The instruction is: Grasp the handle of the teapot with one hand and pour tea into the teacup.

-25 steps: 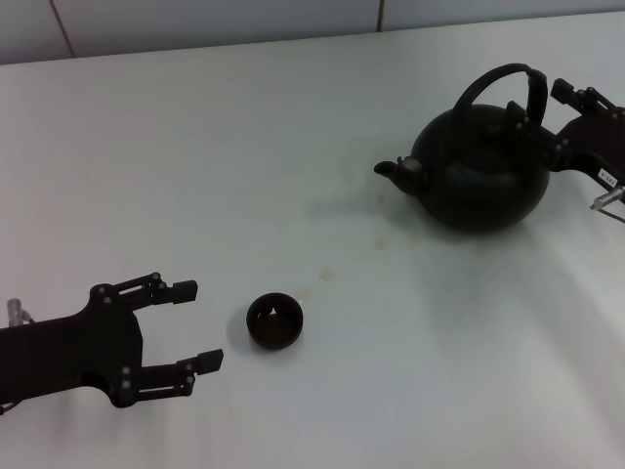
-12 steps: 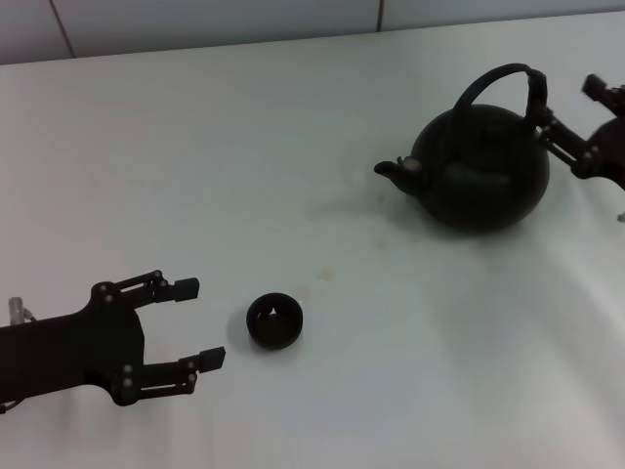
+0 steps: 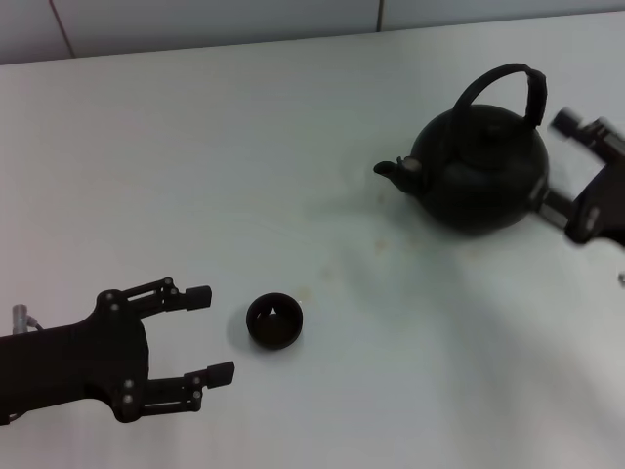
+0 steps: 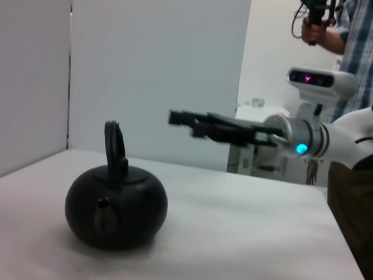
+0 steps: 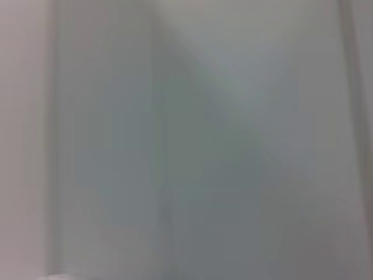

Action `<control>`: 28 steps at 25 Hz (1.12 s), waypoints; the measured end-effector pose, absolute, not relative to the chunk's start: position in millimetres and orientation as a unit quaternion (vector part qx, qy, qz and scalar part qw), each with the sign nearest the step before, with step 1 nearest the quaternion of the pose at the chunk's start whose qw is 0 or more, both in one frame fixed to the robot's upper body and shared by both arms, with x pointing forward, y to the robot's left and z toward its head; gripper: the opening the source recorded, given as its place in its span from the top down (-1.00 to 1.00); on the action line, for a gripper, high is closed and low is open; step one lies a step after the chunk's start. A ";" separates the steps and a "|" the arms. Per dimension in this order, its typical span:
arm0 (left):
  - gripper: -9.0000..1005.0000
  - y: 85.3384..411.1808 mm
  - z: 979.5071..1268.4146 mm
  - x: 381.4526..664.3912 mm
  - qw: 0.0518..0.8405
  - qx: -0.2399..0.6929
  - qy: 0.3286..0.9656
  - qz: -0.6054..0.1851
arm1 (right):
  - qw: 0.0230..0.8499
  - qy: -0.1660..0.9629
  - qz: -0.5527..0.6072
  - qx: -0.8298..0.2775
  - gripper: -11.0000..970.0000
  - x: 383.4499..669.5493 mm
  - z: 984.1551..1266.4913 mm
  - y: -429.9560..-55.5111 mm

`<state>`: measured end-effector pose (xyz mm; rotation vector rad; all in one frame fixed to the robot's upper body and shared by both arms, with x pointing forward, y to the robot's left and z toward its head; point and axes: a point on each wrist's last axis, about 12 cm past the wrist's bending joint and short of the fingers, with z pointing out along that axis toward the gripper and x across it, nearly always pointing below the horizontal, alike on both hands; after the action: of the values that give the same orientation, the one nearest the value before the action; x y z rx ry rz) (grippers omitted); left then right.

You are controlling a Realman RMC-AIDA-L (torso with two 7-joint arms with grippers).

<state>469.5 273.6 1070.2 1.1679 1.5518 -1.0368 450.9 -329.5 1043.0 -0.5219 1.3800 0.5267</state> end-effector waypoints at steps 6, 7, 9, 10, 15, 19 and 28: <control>-0.62 274.4 1071.2 466.0 0.457 0.469 0.622 -0.429 | 0.643 0.609 0.331 -0.327 -0.56 436.0 1050.8 -322.6; -0.62 274.6 1071.0 465.6 0.457 0.469 0.622 -0.429 | 0.636 0.607 0.341 -0.334 -0.56 433.6 1051.8 -322.6; -0.62 275.0 1070.3 464.3 0.457 0.470 0.621 -0.429 | 0.625 0.602 0.357 -0.347 -0.56 425.1 1053.0 -324.0; -0.62 275.0 1070.3 464.3 0.457 0.470 0.621 -0.429 | 0.625 0.602 0.357 -0.347 -0.56 425.1 1053.0 -324.0; -0.62 274.7 1068.1 459.4 0.458 0.470 0.615 -0.436 | 0.621 0.609 0.350 -0.348 -0.56 416.4 1048.1 -324.9; -0.62 275.4 1067.2 457.3 0.458 0.468 0.616 -0.438 | 0.618 0.609 0.352 -0.352 -0.56 410.3 1046.1 -324.7; -0.62 276.2 1067.1 456.5 0.458 0.467 0.616 -0.438 | 0.591 0.618 0.361 -0.372 -0.56 410.6 1037.6 -315.2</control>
<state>456.5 276.2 1067.1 1.1519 1.5191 -1.0798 410.6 -315.2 1037.6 -0.8646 1.4386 0.8398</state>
